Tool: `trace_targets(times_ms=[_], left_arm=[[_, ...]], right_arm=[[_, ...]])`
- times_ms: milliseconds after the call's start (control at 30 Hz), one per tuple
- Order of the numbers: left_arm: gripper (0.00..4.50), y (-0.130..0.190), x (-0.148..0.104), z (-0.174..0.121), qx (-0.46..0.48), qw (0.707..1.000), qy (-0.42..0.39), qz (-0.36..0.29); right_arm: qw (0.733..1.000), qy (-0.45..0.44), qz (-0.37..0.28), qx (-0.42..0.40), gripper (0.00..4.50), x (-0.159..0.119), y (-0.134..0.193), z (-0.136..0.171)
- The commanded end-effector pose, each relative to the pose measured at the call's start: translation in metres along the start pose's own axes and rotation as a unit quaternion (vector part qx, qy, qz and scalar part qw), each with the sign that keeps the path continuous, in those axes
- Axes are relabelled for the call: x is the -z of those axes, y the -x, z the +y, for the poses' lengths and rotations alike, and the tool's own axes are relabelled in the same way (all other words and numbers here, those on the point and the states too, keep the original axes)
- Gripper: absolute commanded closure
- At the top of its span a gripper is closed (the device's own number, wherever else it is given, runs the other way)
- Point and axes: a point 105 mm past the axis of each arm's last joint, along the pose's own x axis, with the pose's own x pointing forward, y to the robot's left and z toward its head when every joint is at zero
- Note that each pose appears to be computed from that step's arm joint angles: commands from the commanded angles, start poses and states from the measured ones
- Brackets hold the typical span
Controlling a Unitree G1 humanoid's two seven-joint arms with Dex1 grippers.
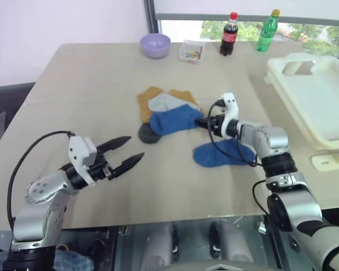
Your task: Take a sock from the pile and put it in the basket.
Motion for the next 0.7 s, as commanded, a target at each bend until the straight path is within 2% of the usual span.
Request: trace_targets(times_ms=[33, 133, 267, 467, 700], left_arm=[[1.05, 0.005, -0.004, 0.005, -0.015, 1.000, -0.019, -0.003], [1.05, 0.006, -0.003, 0.005, -0.016, 1.000, -0.018, -0.003], [1.05, 0.006, -0.003, 0.004, -0.014, 1.000, -0.016, -0.003], [1.05, 0.002, -0.003, 0.002, -0.001, 1.000, -0.010, -0.005], [1.05, -0.013, 0.001, -0.011, 0.032, 0.999, 0.002, -0.003]], right_arm=[[0.999, 0.016, -0.030, -0.016, 1.79, -0.019, 0.000, 0.006], [0.999, 0.020, -0.032, -0.014, 2.50, -0.021, 0.000, 0.006], [0.999, 0.027, -0.031, -0.016, 4.44, -0.023, 0.004, 0.007], [0.999, 0.038, -0.026, -0.012, 4.48, -0.025, 0.014, 0.008], [0.997, 0.069, 0.006, 0.019, 4.48, -0.021, 0.041, -0.001]])
